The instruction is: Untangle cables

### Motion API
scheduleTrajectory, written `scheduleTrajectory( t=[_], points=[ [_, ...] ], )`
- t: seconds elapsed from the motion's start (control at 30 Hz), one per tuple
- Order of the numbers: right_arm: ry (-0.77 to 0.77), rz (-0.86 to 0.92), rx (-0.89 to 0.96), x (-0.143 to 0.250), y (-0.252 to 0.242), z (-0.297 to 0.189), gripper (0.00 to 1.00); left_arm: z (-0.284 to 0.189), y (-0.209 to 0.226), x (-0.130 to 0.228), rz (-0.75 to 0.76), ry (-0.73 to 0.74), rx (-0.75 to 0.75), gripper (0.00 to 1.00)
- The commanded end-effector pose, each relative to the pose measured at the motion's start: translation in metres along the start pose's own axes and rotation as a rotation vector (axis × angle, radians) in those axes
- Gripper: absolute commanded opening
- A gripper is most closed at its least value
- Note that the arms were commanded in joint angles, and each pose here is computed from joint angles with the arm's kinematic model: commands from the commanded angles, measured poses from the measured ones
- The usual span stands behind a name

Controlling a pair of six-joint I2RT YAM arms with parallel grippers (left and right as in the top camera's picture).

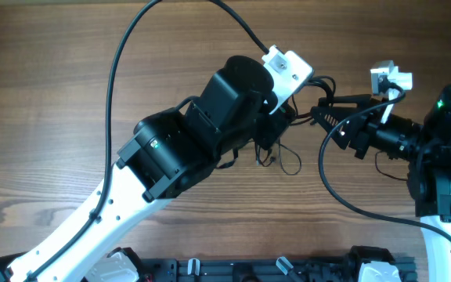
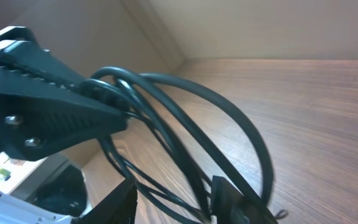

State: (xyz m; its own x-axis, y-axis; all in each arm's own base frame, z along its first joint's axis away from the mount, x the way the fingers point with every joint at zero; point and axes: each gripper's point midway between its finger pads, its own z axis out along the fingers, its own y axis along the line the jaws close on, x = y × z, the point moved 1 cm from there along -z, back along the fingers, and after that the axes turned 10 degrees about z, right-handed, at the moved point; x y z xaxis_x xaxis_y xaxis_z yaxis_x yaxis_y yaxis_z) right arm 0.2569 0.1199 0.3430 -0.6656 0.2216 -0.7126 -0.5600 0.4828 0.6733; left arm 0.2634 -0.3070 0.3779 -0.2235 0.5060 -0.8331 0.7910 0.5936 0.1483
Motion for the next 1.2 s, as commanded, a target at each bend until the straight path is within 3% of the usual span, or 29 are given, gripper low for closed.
scheduleTrajectory(
  t=[0.0,0.17,0.23,0.33,0.5,0.73,1.17],
  points=[
    [0.006,-0.045,-0.052,-0.003,0.013,-0.002,0.40,-0.007,0.000,-0.007,-0.013,-0.032,0.011,0.04],
    [0.023,-0.048,-0.102,0.000,0.021,-0.003,0.31,-0.007,0.000,-0.006,-0.013,-0.028,0.010,0.05],
    [0.024,-0.047,-0.106,0.000,0.021,-0.003,0.20,-0.007,0.000,-0.007,-0.013,-0.029,0.011,0.12],
    [0.024,-0.047,-0.105,0.000,0.021,-0.003,0.16,-0.007,0.000,-0.007,-0.013,-0.029,0.011,0.24],
    [0.022,-0.047,-0.101,0.000,0.020,-0.003,0.06,-0.007,0.000,-0.004,-0.013,-0.018,0.013,0.22],
    [0.007,-0.032,-0.046,-0.002,0.011,-0.002,0.05,-0.007,0.000,-0.004,-0.013,-0.017,0.009,0.04],
    [-0.020,0.008,0.084,-0.004,-0.011,-0.003,0.04,-0.008,0.020,-0.001,-0.015,-0.001,-0.116,0.04]
  ],
)
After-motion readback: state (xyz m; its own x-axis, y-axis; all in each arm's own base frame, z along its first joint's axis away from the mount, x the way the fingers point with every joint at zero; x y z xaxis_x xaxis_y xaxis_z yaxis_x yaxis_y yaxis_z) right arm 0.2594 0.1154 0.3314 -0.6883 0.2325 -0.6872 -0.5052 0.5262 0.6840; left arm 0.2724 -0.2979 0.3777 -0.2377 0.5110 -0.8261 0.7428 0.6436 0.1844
